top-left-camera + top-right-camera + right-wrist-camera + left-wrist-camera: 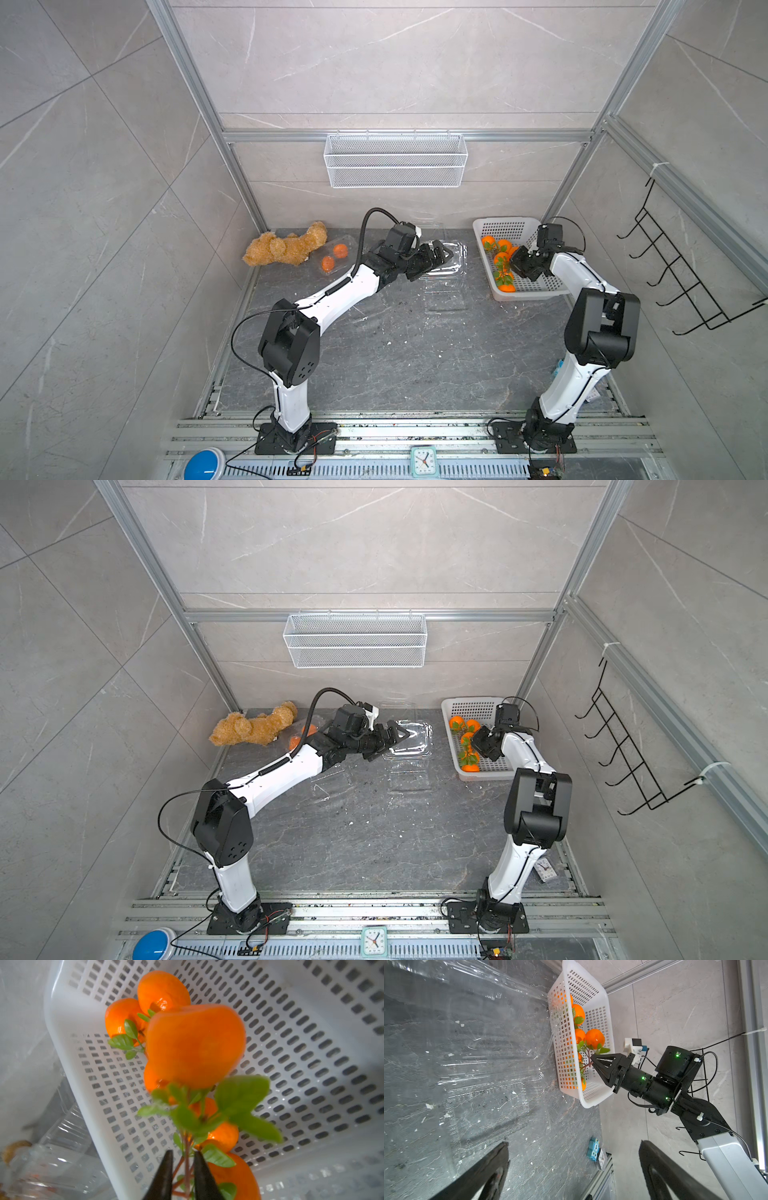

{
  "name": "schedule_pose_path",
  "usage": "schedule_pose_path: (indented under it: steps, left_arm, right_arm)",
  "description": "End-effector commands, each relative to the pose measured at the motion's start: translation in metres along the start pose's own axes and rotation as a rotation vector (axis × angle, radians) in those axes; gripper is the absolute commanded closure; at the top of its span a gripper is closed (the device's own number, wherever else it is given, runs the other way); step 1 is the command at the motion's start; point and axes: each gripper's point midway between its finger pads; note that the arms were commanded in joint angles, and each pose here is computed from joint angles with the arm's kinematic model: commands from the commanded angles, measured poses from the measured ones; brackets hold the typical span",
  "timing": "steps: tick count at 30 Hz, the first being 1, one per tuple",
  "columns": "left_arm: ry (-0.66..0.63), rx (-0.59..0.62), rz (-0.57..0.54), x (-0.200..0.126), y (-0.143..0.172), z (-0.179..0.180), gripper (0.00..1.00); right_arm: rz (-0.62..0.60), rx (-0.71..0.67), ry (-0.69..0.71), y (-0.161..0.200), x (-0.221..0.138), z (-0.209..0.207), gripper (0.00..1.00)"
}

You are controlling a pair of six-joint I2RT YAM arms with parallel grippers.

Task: Take oranges out of containers
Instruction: Place the orange in the basket, then move the packing box to the center of the board.

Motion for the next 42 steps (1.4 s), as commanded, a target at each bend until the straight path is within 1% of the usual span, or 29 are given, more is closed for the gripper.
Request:
schedule_pose_path:
  steps: [1, 3, 5, 7, 9, 10, 12, 15, 17, 20, 21, 23, 26, 29, 31, 34, 36, 42]
  left_arm:
    - [-0.049, 0.083, -0.058, -0.031, -0.018, -0.004, 0.00]
    - [-0.089, 0.077, -0.095, -0.051, -0.030, 0.008, 0.01]
    - [-0.145, 0.063, -0.142, -0.077, -0.043, 0.028, 0.01]
    - [-0.208, 0.042, -0.195, -0.104, -0.055, 0.050, 0.01]
    - [-0.271, 0.005, -0.268, -0.140, -0.068, 0.077, 0.00]
    - [-0.292, -0.022, -0.298, -0.156, -0.073, 0.090, 0.01]
    - [-0.320, -0.100, -0.359, -0.190, -0.082, 0.121, 0.01]
    - [-0.344, -0.200, -0.406, -0.225, -0.084, 0.160, 0.00]
    - [-0.342, -0.270, -0.412, -0.236, -0.082, 0.185, 0.01]
    - [-0.281, -0.395, -0.375, -0.232, -0.075, 0.217, 0.01]
    - [-0.262, -0.423, -0.361, -0.228, -0.073, 0.224, 0.01]
    - [-0.219, -0.456, -0.335, -0.216, -0.070, 0.233, 0.01]
    - [-0.179, -0.489, -0.324, -0.204, -0.069, 0.241, 0.00]
    - [-0.186, -0.486, -0.328, -0.196, -0.072, 0.248, 0.01]
    - [-0.193, -0.491, -0.318, -0.189, -0.072, 0.252, 0.01]
    - [-0.194, -0.504, -0.306, -0.174, -0.074, 0.257, 0.01]
    - [-0.198, -0.497, -0.296, -0.163, -0.075, 0.257, 0.01]
    - [-0.232, -0.469, -0.262, -0.136, -0.077, 0.255, 0.00]
  right_arm:
    - [-0.059, -0.034, -0.038, -0.017, -0.030, 0.019, 0.61]
    - [-0.087, -0.057, -0.061, -0.020, -0.047, 0.030, 0.47]
    - [-0.115, -0.094, -0.090, -0.019, -0.065, 0.047, 0.34]
    - [-0.132, -0.157, -0.139, -0.011, -0.077, 0.075, 0.21]
    - [-0.142, -0.247, -0.190, 0.004, -0.086, 0.111, 0.07]
    - [-0.141, -0.290, -0.208, 0.013, -0.088, 0.126, 0.02]
    - [-0.134, -0.385, -0.258, 0.036, -0.089, 0.164, 0.00]
    - [-0.092, -0.493, -0.342, 0.074, -0.085, 0.214, 0.00]
    - [-0.051, -0.582, -0.388, 0.106, -0.078, 0.248, 0.00]
    - [0.028, -0.706, -0.414, 0.157, -0.059, 0.287, 0.00]
    - [0.054, -0.740, -0.410, 0.172, -0.052, 0.296, 0.02]
    - [0.107, -0.801, -0.369, 0.201, -0.029, 0.306, 0.12]
    - [0.185, -0.840, -0.335, 0.235, 0.000, 0.311, 0.23]
    - [0.227, -0.878, -0.295, 0.258, 0.023, 0.311, 0.31]
    - [0.257, -0.906, -0.260, 0.270, 0.037, 0.311, 0.39]
    - [0.289, -0.945, -0.214, 0.285, 0.054, 0.310, 0.48]
    - [0.294, -0.958, -0.198, 0.291, 0.061, 0.311, 0.52]
    - [0.305, -0.967, -0.148, 0.295, 0.074, 0.305, 0.71]
Point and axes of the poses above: each gripper's point midway between its finger pads, its own x axis out along the fingers, its own z axis along the line the jaws close on, y = z × x, and after that the axes turned 12 degrees about -x, right-handed
